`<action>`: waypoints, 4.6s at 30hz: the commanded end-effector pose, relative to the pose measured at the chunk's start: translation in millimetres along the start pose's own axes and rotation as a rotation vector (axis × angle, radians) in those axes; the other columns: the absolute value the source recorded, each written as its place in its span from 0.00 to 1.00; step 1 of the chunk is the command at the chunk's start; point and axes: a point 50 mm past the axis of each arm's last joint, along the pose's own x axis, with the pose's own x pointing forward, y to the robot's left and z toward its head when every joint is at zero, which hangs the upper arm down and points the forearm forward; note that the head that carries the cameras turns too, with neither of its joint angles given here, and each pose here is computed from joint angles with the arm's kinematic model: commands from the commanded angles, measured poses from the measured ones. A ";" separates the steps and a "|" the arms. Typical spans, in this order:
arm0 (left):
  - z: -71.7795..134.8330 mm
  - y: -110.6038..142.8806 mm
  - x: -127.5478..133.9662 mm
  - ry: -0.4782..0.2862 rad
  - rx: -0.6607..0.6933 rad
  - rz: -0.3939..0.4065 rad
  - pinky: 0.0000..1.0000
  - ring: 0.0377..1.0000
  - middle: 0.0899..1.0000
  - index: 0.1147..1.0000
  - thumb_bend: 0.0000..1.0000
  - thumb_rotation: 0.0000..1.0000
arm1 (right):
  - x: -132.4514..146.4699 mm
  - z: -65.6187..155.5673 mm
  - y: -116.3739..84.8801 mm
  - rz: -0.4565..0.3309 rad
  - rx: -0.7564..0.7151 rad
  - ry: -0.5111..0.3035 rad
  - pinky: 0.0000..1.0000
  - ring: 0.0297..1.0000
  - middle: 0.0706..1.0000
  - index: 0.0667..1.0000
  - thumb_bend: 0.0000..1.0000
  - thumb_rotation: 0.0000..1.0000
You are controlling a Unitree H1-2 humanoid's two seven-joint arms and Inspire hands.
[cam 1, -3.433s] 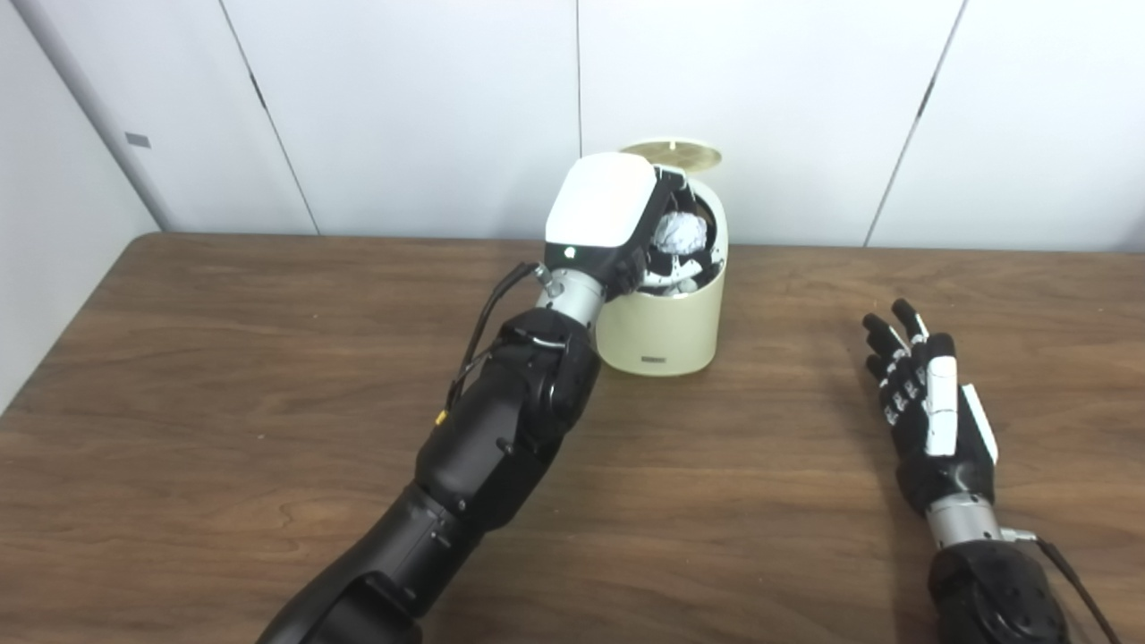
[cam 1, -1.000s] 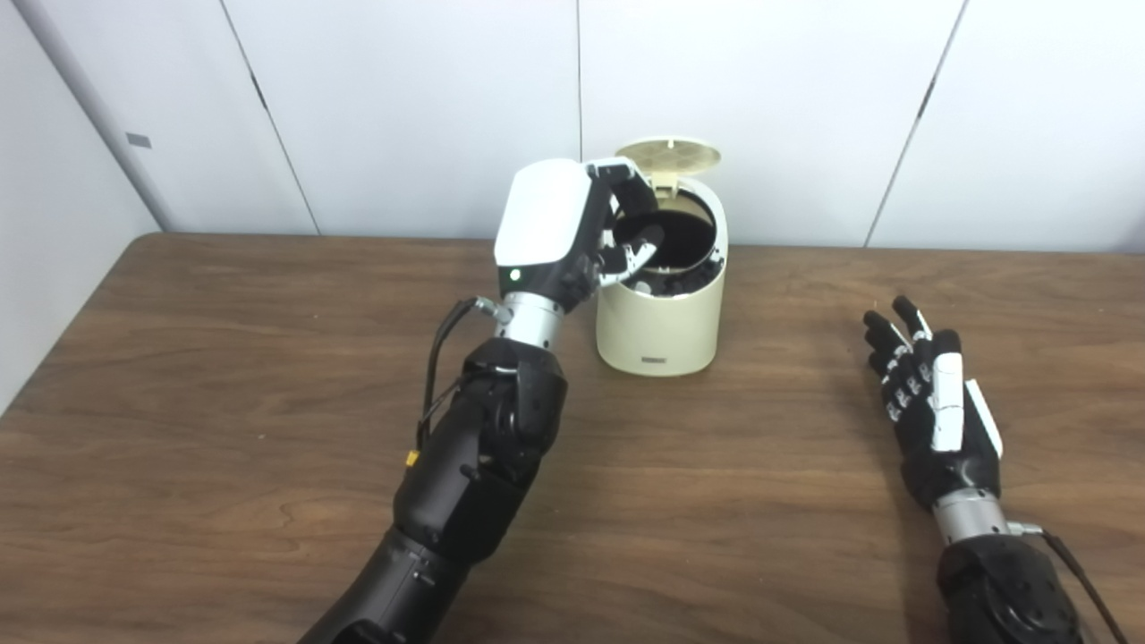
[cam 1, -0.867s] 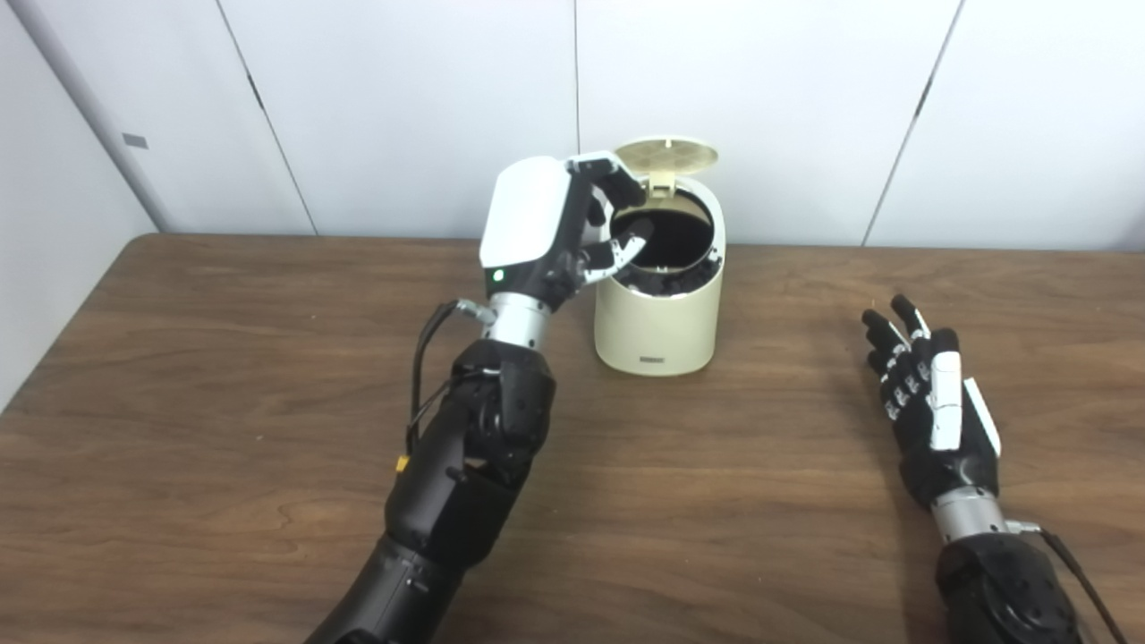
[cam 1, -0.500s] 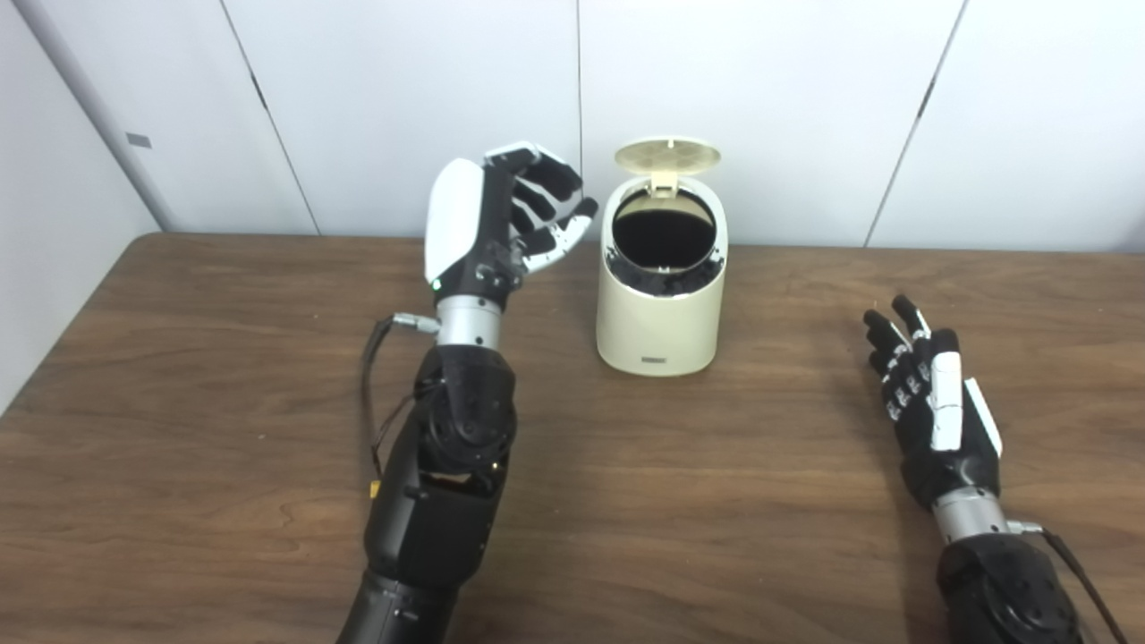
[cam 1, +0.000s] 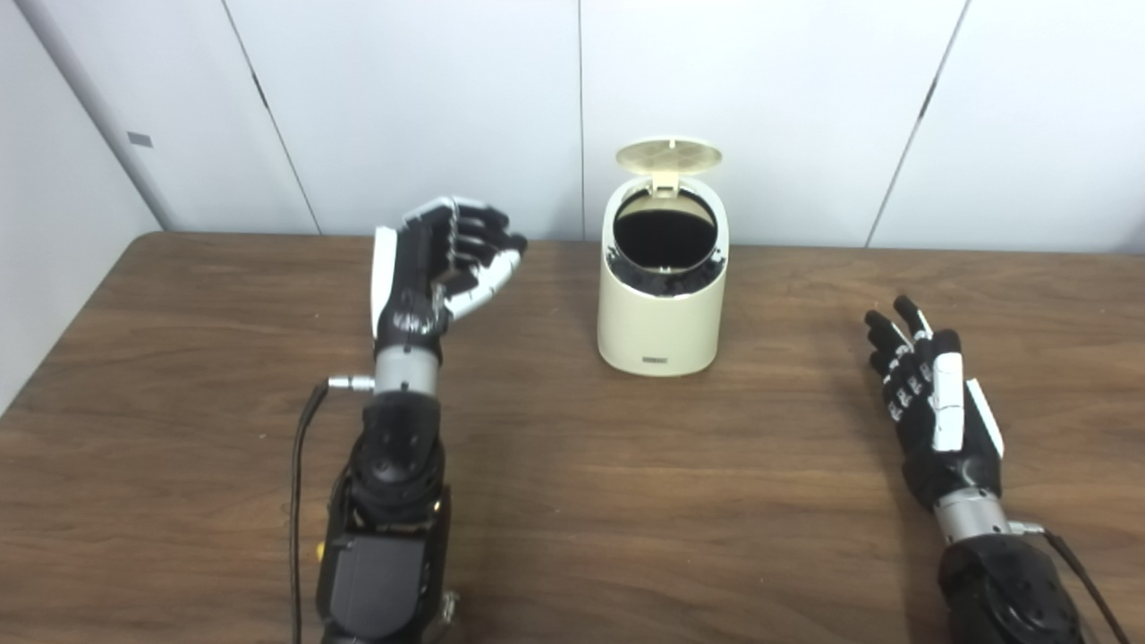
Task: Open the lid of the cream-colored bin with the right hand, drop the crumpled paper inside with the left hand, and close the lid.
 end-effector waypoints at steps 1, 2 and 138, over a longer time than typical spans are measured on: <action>9.4 7.4 3.6 -0.070 -0.022 -0.055 0.65 0.70 0.73 0.68 0.50 0.42 | -0.9 5.2 -3.0 0.009 -0.006 -0.027 0.98 0.96 0.90 0.96 0.58 1.00; 3.9 9.6 0.0 -0.049 -0.050 -0.088 0.71 0.75 0.78 0.75 0.50 0.52 | -0.9 5.8 -2.7 0.009 -0.006 -0.029 0.98 0.96 0.90 0.96 0.58 1.00; -87.4 -10.6 -56.3 0.069 -0.337 -0.086 1.00 1.00 1.00 1.00 0.52 1.00 | 84.5 192.8 111.2 0.472 -1.229 -0.393 0.93 0.99 0.93 0.91 0.55 0.99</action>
